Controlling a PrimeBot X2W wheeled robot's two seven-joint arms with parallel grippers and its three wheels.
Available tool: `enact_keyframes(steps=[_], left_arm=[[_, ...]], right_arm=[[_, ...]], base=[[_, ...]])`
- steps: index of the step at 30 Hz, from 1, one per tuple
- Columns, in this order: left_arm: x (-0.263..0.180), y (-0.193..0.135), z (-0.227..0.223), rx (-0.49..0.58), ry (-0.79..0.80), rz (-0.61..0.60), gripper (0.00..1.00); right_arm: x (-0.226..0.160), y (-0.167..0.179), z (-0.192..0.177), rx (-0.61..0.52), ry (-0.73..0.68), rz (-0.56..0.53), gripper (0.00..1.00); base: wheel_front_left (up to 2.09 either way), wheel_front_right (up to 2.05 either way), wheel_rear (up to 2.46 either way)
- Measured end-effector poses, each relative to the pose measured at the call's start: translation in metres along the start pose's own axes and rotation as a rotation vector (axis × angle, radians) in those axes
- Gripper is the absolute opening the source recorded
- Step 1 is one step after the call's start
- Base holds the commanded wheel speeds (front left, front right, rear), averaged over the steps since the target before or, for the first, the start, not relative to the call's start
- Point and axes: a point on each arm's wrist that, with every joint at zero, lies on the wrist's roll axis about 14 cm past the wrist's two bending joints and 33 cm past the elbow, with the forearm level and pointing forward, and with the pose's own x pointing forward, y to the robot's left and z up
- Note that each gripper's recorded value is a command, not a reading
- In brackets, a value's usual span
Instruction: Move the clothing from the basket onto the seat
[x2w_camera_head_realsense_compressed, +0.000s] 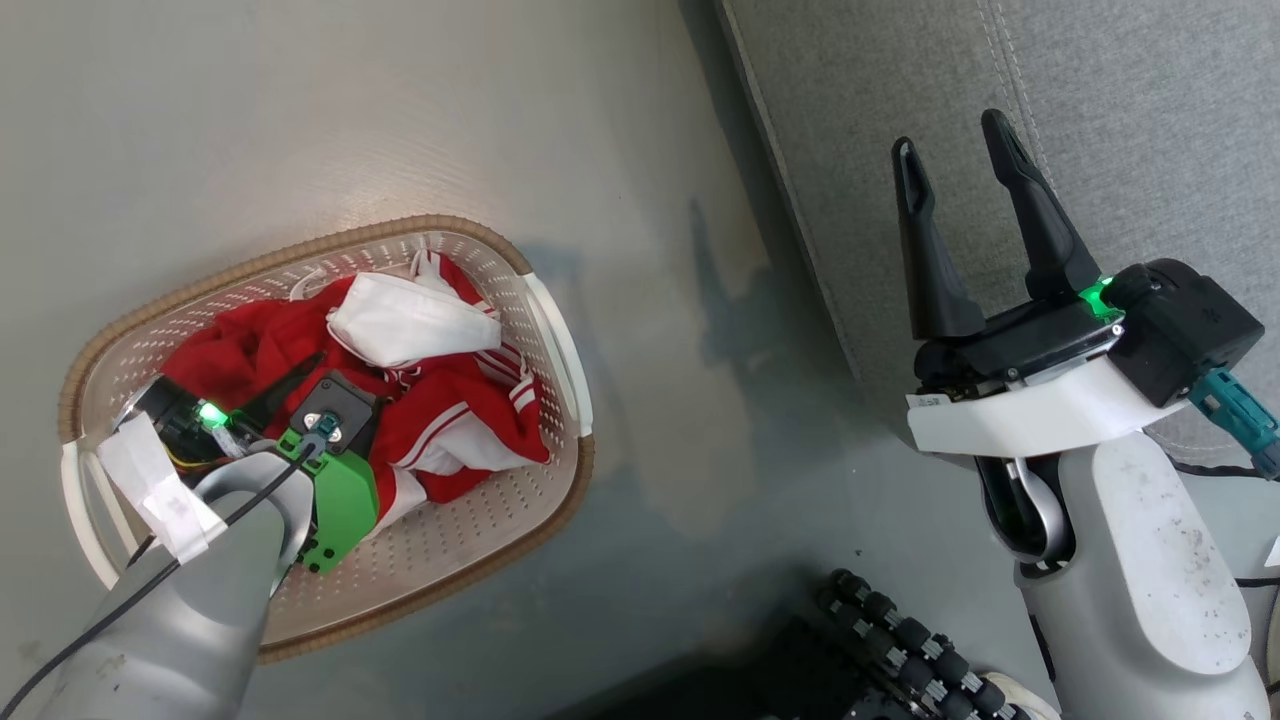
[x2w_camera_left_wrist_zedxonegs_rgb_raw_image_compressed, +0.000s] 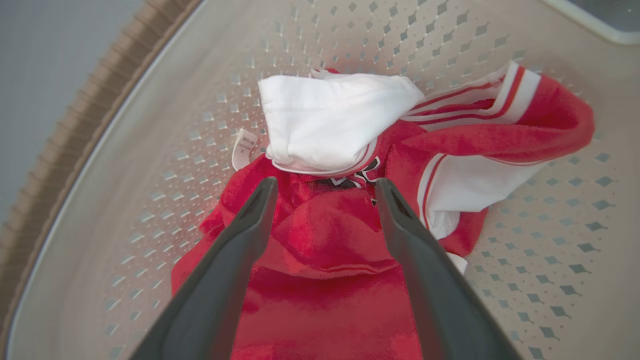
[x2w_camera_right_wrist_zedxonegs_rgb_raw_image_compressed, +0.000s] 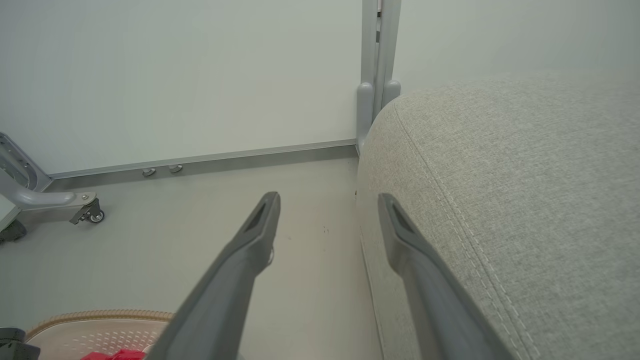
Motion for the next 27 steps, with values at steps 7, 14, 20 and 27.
enact_keyframes(steps=[7, 14, 20, 27], left_arm=[[0.014, 0.002, -0.031, 0.068, 0.118, -0.045, 1.0], [0.025, 0.008, -0.059, 0.159, 0.251, -0.082, 1.0], [0.034, 0.007, -0.073, 0.221, 0.326, -0.116, 1.0], [0.038, 0.002, -0.093, 0.277, 0.444, -0.148, 1.0]], right_arm=[[0.002, -0.005, -0.015, -0.006, 0.032, -0.011, 1.0], [0.003, -0.009, -0.031, -0.013, 0.064, -0.017, 1.0], [0.004, -0.01, -0.042, -0.018, 0.088, -0.018, 1.0], [0.004, -0.011, -0.052, -0.022, 0.108, -0.018, 1.0]], base=[[0.0, 0.0, 0.0], [0.0, 0.0, 0.0], [0.0, 0.0, 0.0], [0.0, 0.0, 0.0]])
